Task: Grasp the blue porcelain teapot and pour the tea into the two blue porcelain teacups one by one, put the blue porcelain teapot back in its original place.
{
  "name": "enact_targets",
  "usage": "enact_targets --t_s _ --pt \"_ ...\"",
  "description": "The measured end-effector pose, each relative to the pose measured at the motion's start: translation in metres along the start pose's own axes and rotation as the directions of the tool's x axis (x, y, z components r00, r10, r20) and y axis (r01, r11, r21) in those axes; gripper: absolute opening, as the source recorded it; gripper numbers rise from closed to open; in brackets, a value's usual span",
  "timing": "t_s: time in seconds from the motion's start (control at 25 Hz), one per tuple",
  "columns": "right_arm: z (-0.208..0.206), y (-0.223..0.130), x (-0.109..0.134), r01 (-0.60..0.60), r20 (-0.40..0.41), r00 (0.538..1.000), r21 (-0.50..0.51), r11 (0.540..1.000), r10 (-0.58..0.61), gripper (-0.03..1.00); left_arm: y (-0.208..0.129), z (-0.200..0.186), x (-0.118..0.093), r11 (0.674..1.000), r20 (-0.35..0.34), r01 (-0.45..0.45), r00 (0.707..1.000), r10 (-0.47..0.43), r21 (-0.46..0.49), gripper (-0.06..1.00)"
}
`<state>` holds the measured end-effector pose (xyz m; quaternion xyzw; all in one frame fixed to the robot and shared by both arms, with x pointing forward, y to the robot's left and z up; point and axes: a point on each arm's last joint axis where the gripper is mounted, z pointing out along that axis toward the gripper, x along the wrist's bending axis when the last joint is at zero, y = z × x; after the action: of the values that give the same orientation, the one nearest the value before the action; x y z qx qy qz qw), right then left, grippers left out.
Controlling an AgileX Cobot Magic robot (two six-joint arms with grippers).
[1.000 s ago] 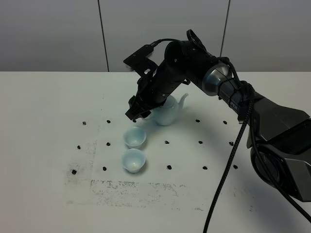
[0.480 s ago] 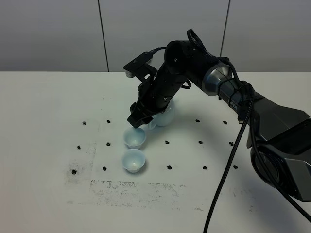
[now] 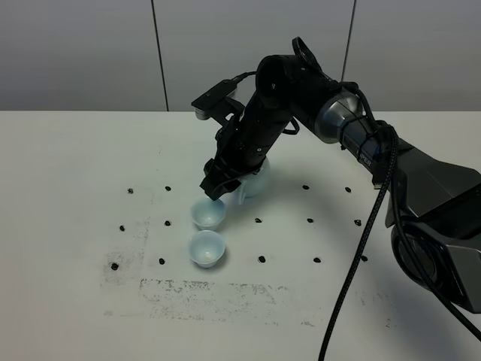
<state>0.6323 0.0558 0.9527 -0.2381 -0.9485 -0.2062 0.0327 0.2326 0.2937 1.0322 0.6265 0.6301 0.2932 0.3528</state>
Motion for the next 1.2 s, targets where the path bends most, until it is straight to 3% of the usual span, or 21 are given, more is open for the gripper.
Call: enact_targets --t_s 0.56,0.92,1.2 --pt "-0.006 0.001 0.0 0.015 0.026 1.0 0.005 1.0 -0.015 0.49 0.0 0.0 0.0 1.0 0.0 0.0 1.0 0.0 0.0 0.29" --pt "-0.038 0.019 0.037 0.053 0.068 0.996 -0.052 0.997 -0.05 0.49 0.0 0.0 0.0 1.0 0.0 0.0 1.0 0.0 0.0 0.29" --pt "-0.041 0.025 0.044 0.026 0.078 0.997 -0.098 0.995 -0.019 0.49 0.0 0.0 0.0 1.0 0.0 0.0 1.0 0.0 0.0 0.29"
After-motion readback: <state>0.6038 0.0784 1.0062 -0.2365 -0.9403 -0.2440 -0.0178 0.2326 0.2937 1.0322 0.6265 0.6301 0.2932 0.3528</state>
